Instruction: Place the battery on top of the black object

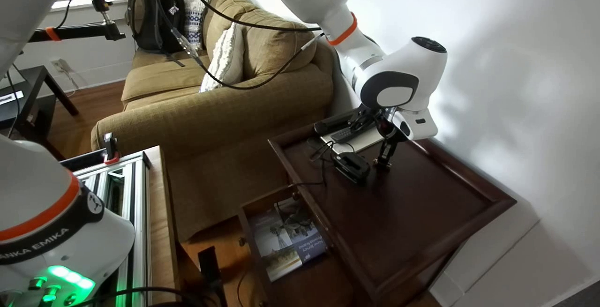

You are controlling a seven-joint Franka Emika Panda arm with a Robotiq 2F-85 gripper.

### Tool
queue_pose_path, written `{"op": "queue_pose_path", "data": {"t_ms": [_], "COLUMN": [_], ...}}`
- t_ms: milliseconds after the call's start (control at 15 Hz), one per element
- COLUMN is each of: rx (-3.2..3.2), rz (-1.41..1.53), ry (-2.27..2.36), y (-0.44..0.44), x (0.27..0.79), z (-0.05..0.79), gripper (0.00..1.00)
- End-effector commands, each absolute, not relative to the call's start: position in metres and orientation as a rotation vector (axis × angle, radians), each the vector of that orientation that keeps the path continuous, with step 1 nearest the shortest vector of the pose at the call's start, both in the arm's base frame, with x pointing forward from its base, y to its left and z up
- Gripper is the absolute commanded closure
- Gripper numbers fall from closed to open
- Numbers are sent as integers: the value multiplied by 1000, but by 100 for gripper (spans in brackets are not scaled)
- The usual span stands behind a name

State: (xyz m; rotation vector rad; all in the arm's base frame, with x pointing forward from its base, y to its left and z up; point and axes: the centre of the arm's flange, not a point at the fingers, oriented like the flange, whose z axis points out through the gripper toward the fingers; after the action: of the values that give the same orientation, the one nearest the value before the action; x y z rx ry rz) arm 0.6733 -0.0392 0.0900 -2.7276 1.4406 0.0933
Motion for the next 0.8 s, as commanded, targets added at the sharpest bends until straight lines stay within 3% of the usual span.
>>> {"op": "queue_pose_path", "data": {"t_ms": [0, 667, 733], "rx": [-2625, -2420, -2466], "rz": [114, 391, 321], "ry": [1487, 1658, 1672], "y": [-42, -27, -27], "x": [667, 622, 644], "z": [117, 166, 160], "gripper": [96, 96, 83]}}
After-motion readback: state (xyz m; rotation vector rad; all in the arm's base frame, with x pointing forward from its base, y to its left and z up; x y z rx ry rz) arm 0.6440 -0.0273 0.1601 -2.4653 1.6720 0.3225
